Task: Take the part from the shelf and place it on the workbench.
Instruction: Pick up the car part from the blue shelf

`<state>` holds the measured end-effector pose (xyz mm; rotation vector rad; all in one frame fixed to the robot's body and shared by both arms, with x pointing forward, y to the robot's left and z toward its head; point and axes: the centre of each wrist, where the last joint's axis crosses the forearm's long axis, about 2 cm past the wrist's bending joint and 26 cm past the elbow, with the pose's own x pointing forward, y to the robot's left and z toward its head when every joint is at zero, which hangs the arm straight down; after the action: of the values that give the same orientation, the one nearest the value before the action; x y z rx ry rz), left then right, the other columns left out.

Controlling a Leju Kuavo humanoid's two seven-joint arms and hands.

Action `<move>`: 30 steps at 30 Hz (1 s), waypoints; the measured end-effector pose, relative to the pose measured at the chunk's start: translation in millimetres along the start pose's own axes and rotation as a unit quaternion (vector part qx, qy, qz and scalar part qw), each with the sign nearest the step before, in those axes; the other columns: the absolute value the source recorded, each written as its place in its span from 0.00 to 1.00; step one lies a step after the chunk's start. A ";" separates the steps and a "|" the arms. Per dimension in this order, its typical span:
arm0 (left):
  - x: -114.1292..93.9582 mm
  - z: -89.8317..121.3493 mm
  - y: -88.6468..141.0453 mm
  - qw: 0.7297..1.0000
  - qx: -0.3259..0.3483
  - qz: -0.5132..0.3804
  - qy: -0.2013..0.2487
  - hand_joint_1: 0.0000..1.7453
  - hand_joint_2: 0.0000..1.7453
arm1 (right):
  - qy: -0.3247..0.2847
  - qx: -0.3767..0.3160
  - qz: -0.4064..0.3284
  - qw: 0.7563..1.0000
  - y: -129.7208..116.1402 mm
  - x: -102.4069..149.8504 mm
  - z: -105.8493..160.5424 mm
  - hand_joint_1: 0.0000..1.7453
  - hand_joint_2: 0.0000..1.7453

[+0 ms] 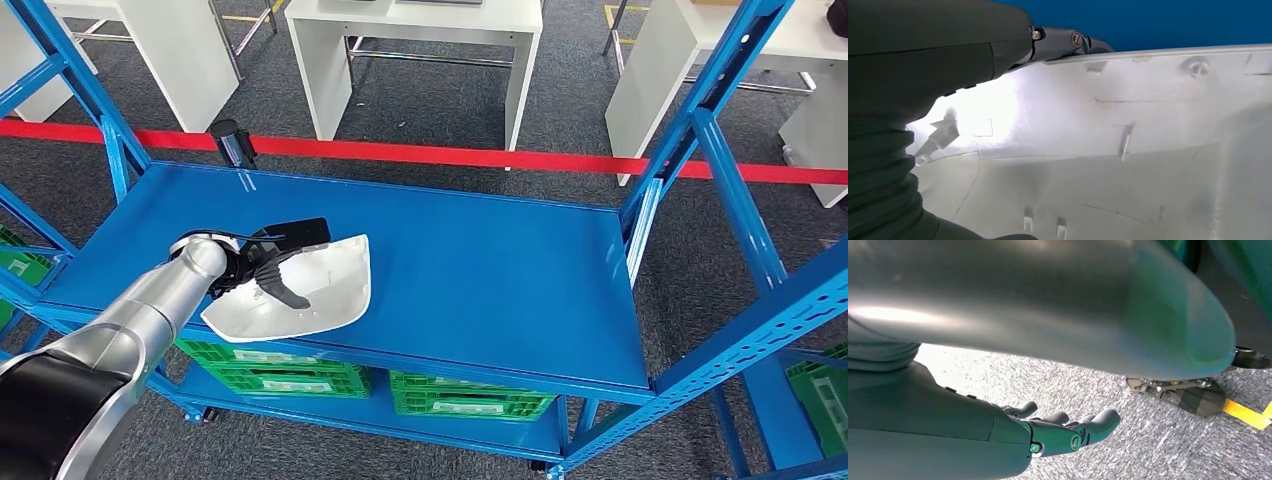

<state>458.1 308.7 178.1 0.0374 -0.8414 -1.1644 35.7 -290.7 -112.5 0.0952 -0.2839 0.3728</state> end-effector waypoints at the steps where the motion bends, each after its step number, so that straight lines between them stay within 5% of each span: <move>1: 0.0 0.0 0.0 1.000 0.000 0.000 -0.001 0.00 1.00 | 0.000 0.000 0.000 1.000 0.2 0.1 0.0 0.00 0.00; 30: -2.7 0.3 0.0 1.000 0.005 -0.013 -0.007 0.00 1.00 | 0.001 0.001 0.000 1.000 1.6 0.3 -0.2 0.00 0.00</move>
<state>457.6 311.0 176.8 0.0470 -0.8613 -1.1858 35.4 -289.0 -112.5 0.0971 -0.2822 0.3729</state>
